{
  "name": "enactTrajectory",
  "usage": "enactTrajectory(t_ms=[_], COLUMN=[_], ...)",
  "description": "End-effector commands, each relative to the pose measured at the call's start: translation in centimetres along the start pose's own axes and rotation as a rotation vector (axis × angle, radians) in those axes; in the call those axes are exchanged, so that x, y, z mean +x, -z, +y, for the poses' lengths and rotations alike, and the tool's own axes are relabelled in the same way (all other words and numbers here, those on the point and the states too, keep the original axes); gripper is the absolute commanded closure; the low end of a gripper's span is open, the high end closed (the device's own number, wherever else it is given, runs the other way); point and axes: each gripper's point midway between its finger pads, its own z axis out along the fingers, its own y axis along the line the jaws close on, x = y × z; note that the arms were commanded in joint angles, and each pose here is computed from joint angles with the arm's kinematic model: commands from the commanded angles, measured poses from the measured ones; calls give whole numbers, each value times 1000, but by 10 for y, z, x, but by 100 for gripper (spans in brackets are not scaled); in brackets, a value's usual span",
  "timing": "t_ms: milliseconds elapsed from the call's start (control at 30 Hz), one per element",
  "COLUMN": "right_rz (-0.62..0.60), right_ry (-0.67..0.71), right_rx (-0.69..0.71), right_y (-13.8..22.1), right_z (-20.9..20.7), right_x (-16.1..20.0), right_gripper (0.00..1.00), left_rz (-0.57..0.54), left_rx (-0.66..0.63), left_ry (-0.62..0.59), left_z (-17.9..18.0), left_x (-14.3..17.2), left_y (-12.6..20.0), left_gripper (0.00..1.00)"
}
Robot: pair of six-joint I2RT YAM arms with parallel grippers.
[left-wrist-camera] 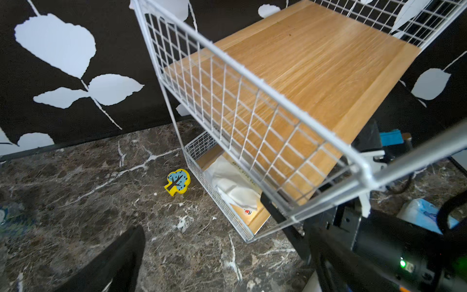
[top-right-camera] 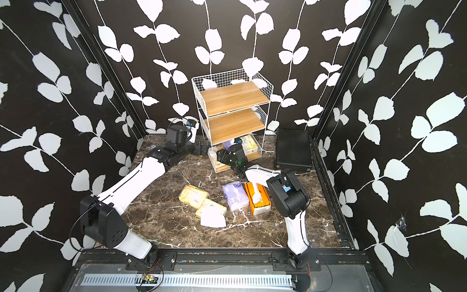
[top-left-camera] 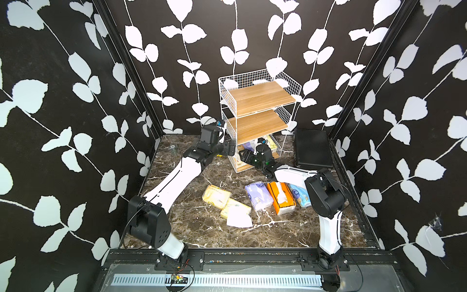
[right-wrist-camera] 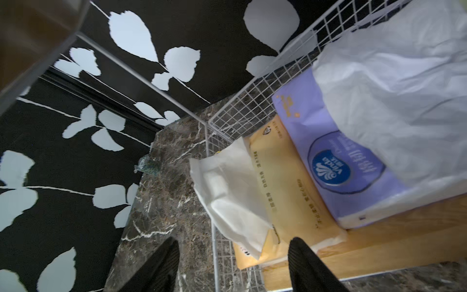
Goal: Remove the tissue boxes from the shelf
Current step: Pick up a box of tissues from the shelf.
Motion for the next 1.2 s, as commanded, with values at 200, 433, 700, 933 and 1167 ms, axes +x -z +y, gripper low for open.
enactTrajectory(t_ms=[200, 433, 700, 933, 1167], right_rz=[-45, -1, -21, -18, -31], right_ry=[58, 25, -1, -32, -58], right_rx=[182, 168, 200, 158, 147], right_y=[3, -17, -28, -44, -50], right_z=[-32, -36, -48, -42, -44], right_x=[-8, 3, 3, 7, 8], right_gripper=[28, 30, 30, 31, 42], left_rz=[-27, -60, -66, -73, -77], left_rx=[39, 59, 73, 99, 108], left_ry=[-5, -17, -19, -17, -18], left_z=[-4, -6, -9, -13, -15], left_x=[-10, -10, -9, -9, -11], left_y=[18, 28, 31, 32, 34], left_gripper=[1, 1, 1, 1, 1])
